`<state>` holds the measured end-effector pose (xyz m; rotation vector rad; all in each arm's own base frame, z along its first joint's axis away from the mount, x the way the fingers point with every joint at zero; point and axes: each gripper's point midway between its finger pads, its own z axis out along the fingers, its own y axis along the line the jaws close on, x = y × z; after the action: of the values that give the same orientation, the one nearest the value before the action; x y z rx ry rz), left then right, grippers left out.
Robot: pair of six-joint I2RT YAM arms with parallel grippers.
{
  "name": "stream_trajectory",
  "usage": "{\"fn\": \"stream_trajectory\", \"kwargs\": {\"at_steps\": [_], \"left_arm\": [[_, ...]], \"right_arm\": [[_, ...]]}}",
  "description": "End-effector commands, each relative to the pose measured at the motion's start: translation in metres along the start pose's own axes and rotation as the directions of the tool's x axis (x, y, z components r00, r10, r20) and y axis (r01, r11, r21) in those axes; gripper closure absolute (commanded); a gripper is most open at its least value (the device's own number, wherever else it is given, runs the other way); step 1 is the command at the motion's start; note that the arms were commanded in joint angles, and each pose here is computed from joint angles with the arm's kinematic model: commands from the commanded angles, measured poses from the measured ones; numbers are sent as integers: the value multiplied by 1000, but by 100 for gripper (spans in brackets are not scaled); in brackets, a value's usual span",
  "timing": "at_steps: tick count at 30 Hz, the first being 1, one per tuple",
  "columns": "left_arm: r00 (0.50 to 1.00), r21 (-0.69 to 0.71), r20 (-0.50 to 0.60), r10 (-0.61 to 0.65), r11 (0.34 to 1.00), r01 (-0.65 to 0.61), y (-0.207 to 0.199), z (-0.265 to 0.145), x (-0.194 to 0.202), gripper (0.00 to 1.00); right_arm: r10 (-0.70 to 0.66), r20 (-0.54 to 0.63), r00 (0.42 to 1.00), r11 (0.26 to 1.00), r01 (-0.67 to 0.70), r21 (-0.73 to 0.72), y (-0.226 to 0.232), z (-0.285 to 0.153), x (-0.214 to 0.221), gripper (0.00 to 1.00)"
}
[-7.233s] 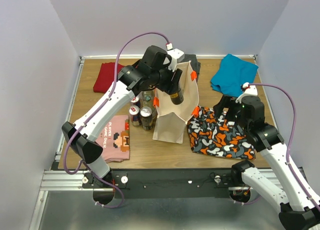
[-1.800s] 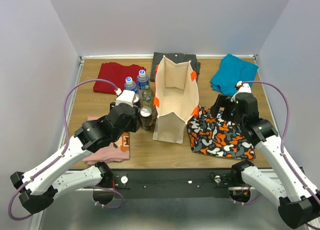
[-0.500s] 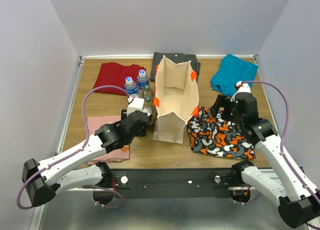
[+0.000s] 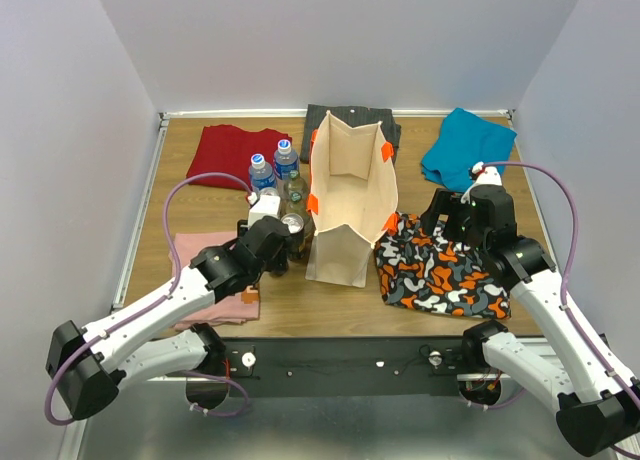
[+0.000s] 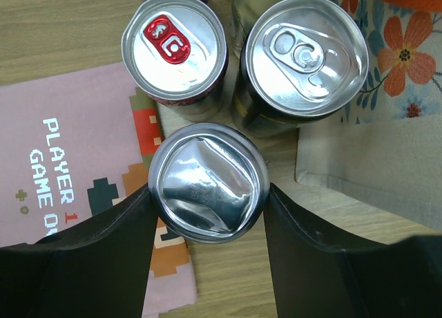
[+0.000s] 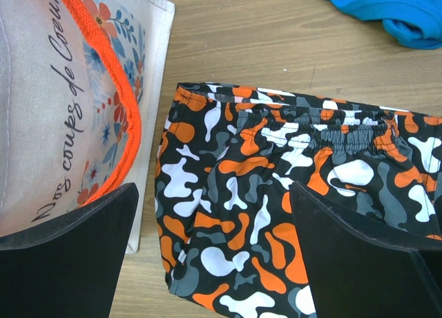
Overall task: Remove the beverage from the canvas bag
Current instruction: Place the drink at the center of the board.
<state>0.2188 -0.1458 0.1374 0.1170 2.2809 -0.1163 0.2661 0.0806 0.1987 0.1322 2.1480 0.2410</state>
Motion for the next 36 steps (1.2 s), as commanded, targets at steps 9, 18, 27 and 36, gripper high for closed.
{"fn": "stream_trajectory", "kwargs": {"at_steps": [9, 18, 27, 36], "left_arm": [[995, 37, 81, -60, 998, 57, -12, 3, -26, 81], [996, 28, 75, -54, 998, 52, -10, 1, -26, 42], [996, 22, 77, -54, 998, 52, -8, 0, -27, 32], [996, 28, 81, -46, 999, 44, -10, -2, -31, 25]], "right_arm": [[7, 3, 1000, 1000, -7, -2, 1, 3, 0, 1], [6, 1, 1000, 1000, -6, -1, 1, 4, 1, 1], [8, 1, 1000, 1000, -8, -1, 1, 4, 1, 1], [9, 3, 1000, 1000, -9, 0, 1, 4, 1, 1]]}}
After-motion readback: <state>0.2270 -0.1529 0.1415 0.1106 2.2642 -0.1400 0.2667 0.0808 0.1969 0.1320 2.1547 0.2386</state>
